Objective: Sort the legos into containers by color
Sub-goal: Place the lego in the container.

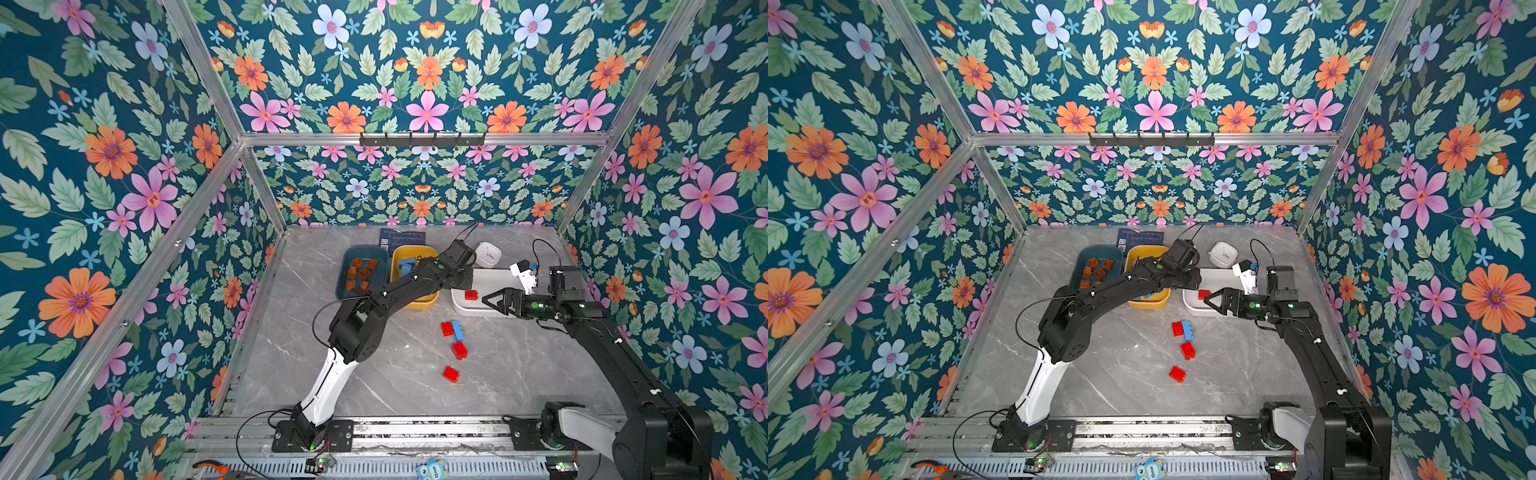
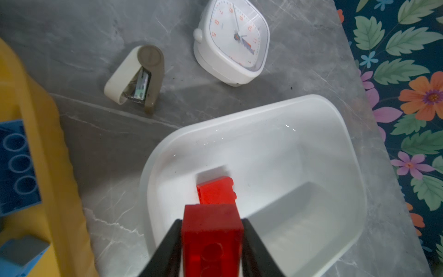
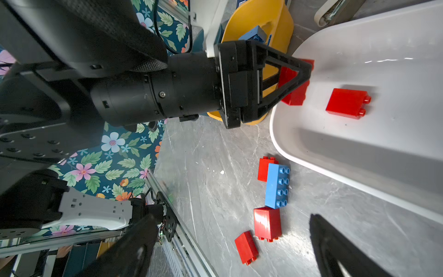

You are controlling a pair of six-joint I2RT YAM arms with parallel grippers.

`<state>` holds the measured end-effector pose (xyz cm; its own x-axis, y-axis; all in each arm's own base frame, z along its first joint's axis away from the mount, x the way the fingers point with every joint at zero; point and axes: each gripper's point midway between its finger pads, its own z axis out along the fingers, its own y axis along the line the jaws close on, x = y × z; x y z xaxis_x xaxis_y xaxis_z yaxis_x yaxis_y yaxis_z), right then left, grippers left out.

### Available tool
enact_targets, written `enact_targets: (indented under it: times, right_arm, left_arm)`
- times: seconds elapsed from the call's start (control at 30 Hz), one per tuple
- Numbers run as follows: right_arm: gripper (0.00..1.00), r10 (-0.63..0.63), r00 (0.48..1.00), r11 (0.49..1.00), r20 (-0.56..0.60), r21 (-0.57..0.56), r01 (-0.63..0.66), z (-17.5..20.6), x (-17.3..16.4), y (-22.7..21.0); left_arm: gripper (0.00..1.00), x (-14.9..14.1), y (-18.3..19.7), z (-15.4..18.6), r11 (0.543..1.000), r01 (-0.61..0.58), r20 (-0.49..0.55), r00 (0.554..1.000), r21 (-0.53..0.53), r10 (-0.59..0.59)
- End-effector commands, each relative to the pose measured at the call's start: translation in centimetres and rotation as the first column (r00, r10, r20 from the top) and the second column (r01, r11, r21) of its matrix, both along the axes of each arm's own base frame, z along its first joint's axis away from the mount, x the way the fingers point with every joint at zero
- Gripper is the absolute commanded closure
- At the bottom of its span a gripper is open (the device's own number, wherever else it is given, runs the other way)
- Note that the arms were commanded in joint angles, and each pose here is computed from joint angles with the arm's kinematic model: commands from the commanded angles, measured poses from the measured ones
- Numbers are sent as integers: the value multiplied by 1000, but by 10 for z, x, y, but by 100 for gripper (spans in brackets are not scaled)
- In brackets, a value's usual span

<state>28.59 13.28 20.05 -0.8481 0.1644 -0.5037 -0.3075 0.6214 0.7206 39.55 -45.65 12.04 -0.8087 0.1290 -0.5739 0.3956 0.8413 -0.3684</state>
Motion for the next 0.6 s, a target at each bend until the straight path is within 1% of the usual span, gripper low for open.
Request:
enact_targets:
  times: [0.0,0.07,0.17,0.23,0.37,0.5,0.57]
  right_arm:
    - [1,7,1000,1000,1,-20,-7,-2,-2,-1]
    - [1,16,1000,1000,-3,-13,-16,-3,-3,0]
    - [1,27,1000,1000,-13,0,-27,-4,-3,3]
    - [1,38,999,999,-19,-7,-38,-4,-4,6]
    - [1,53,998,996,-38,-63,-55,-11,-8,15]
    - [2,37,997,995,-72,-93,-44,-23,-9,21]
    - [3,37,996,989,-84,-140,-48,-30,-12,27]
  left_arm:
    - [35,3,-6,20,998,38,30,999,-53,-36]
    - [25,1,-1,31,998,47,49,998,-52,-45]
    - [14,-5,11,47,997,59,69,996,-53,-56]
    - [11,-12,22,56,996,66,78,995,-52,-62]
    - [0,-31,54,69,996,74,89,994,-48,-69]
    - [0,-55,84,80,993,93,87,992,-72,-86]
    - [0,-66,97,86,990,103,83,992,-95,-95]
